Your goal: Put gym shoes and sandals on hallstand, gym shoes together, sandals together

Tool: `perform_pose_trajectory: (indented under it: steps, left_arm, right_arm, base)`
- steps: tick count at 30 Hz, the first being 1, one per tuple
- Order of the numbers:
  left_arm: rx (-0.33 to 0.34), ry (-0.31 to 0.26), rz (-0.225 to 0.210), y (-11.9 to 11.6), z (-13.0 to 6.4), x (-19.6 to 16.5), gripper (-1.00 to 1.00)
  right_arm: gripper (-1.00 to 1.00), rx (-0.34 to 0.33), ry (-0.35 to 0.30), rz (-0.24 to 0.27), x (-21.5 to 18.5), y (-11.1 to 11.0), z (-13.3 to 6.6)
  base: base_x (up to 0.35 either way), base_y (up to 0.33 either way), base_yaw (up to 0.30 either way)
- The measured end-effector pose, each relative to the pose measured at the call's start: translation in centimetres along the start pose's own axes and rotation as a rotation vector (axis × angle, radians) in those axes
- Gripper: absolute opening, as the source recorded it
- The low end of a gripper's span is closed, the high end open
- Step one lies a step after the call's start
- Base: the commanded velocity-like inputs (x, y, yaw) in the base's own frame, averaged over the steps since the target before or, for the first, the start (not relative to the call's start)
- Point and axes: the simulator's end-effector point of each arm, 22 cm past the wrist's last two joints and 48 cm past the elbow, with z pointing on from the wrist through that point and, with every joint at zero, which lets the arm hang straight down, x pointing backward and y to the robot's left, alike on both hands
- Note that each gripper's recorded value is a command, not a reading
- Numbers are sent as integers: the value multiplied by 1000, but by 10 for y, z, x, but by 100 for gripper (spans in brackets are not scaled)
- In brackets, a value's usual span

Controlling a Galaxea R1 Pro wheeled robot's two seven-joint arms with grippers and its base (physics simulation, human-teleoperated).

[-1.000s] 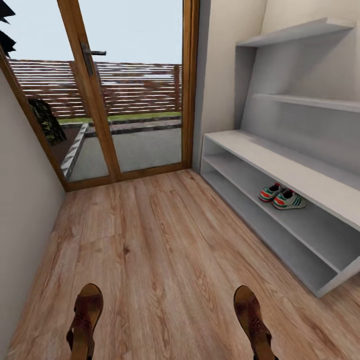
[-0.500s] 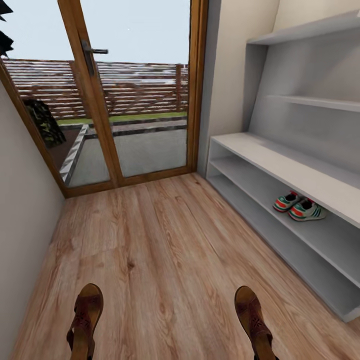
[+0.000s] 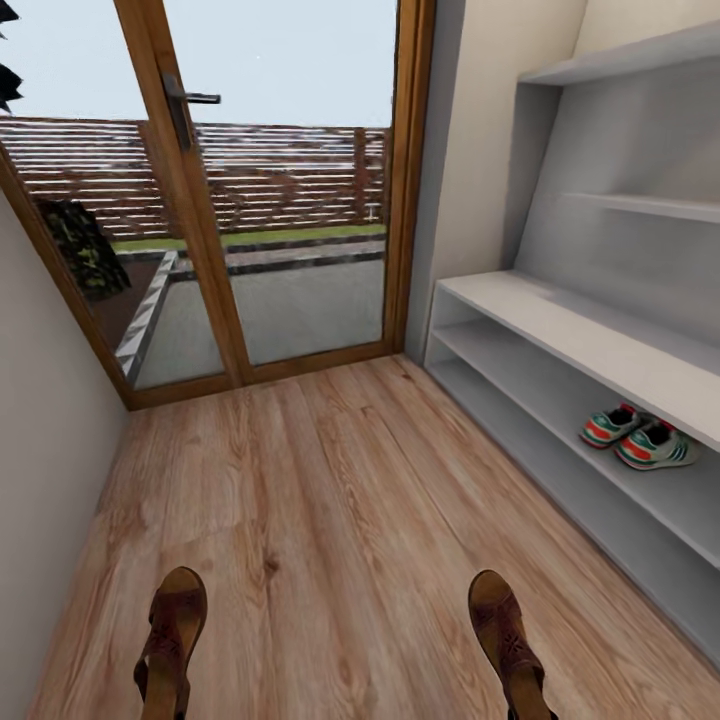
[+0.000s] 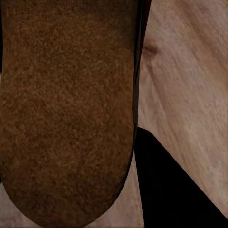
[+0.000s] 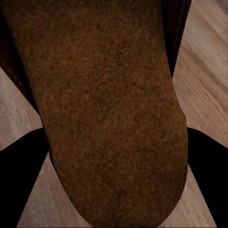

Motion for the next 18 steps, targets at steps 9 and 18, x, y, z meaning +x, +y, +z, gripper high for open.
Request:
perform_pose_trajectory:
  steps: [9,18]
  left_arm:
    - [0,-2,-1,0,0,-1,-100]
    - [1,-7,-2,-1,0,-3,-100]
  right_arm:
    - [-100,-3,0,-1,0,1,0]
    - [-100,-3,-4,-1,-2,1,0]
  base:
    - [305,162,-178]
    - [305,162,-251]
